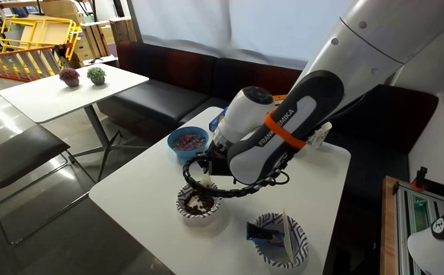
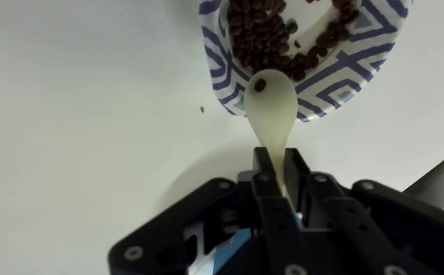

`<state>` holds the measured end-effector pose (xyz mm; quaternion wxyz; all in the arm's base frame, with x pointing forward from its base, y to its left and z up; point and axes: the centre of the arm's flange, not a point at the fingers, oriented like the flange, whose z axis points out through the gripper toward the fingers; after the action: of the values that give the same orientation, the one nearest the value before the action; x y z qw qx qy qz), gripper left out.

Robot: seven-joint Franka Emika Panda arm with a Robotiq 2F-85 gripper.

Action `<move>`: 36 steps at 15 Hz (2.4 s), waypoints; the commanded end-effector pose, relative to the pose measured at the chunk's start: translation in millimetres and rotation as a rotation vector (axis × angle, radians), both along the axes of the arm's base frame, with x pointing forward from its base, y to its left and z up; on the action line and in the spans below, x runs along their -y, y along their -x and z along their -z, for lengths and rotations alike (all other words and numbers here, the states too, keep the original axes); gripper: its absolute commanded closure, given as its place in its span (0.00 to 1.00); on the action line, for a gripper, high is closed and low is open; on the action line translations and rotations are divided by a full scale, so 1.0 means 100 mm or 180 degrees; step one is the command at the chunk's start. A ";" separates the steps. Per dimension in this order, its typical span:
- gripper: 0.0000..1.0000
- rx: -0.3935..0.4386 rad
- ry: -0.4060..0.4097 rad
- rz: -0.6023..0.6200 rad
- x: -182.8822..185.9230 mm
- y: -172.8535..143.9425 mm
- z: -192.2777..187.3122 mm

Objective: Pick up the spoon, scoop some objects from the bowl and put them in the cup on the right

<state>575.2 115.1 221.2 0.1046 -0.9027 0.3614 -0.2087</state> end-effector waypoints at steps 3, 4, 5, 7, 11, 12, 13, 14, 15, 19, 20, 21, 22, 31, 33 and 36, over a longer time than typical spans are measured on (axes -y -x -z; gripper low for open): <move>0.96 -0.0033 0.0189 -0.0108 -0.29 -0.03 0.08; 0.96 -0.0005 0.0225 -0.0139 -0.33 -0.03 0.09; 0.96 0.0030 0.0275 -0.0175 -0.36 -0.03 0.08; 0.96 0.0081 0.0361 -0.0229 -0.42 -0.04 0.08; 0.96 0.0160 0.0527 -0.0319 -0.52 -0.07 0.11; 0.96 0.0165 0.0568 -0.0330 -0.53 -0.08 0.13; 0.96 0.0163 0.0606 -0.0339 -0.54 -0.08 0.15; 0.96 0.0168 0.0662 -0.0348 -0.53 -0.09 0.18; 0.96 0.0183 0.0703 -0.0355 -0.53 -0.10 0.19; 0.96 0.0240 0.0819 -0.0383 -0.51 -0.12 0.24; 0.96 0.0251 0.0829 -0.0385 -0.51 -0.13 0.24; 0.96 0.0271 0.0862 -0.0387 -0.51 -0.14 0.24; 0.96 0.0272 0.0883 -0.0390 -0.52 -0.15 0.25; 0.96 0.0166 0.0878 -0.0442 -0.57 -0.15 0.35; 0.96 0.0139 0.0850 -0.0454 -0.59 -0.14 0.34; 0.96 0.0090 0.0788 -0.0452 -0.60 -0.12 0.31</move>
<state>589.1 168.7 192.2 0.0085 -0.9258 0.2601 -0.2740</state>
